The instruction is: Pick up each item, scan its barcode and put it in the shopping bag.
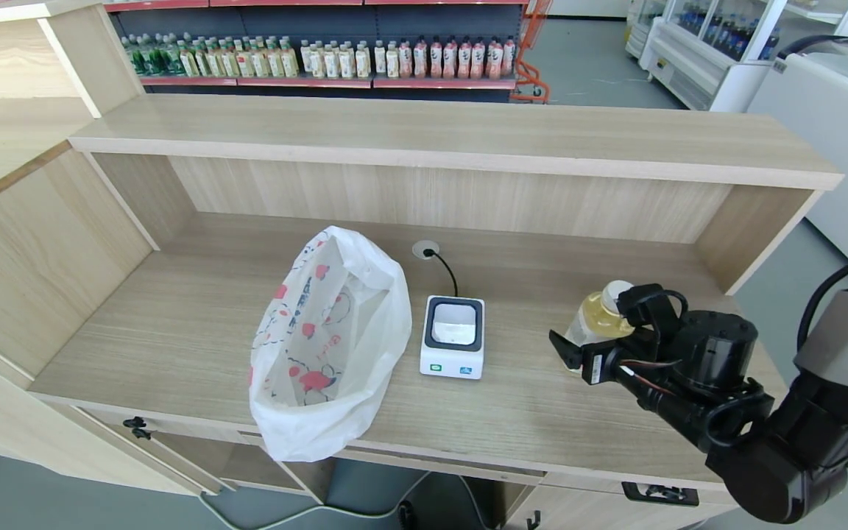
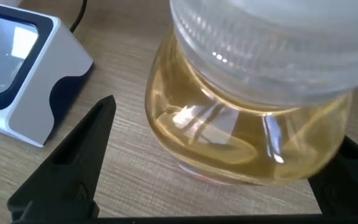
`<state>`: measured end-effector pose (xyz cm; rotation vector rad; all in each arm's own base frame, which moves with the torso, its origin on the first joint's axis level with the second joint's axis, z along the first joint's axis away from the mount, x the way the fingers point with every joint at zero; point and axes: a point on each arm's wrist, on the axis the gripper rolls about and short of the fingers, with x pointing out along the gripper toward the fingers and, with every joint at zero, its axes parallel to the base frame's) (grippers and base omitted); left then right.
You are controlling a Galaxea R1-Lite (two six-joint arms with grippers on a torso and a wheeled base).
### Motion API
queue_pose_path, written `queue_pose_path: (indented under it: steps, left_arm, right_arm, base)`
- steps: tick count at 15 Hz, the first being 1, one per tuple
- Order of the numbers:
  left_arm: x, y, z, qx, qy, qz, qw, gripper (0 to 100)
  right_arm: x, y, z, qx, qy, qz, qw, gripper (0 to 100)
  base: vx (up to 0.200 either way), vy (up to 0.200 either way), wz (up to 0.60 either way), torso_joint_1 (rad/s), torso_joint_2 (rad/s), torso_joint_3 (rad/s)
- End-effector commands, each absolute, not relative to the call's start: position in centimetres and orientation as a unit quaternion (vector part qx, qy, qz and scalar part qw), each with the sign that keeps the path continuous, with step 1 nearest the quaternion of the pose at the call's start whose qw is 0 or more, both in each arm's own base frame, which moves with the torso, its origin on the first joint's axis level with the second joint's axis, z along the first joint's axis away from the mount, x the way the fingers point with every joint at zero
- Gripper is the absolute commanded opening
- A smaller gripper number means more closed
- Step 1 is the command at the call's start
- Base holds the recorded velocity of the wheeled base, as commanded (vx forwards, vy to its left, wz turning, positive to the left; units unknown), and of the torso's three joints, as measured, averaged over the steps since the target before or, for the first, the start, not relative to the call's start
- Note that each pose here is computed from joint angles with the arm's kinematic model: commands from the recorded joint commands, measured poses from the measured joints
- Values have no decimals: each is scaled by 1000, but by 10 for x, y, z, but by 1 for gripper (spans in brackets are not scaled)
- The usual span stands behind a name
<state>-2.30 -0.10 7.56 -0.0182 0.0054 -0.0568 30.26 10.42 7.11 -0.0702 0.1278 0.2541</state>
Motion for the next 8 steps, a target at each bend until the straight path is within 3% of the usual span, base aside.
queue_pose_path:
  steps: [1, 8]
  left_arm:
    - [-23, -1, 76, -9, 3, -28, 1000, 100]
    - [-23, -1, 76, -9, 3, -28, 1000, 100]
  right_arm:
    - [309, 107, 64, -35, 65, 128, 989, 100]
    - [320, 110, 50, -27, 46, 134, 989, 100]
  base:
    - [0, 0, 0, 0, 0, 0]
    - [0, 0, 0, 0, 0, 0]
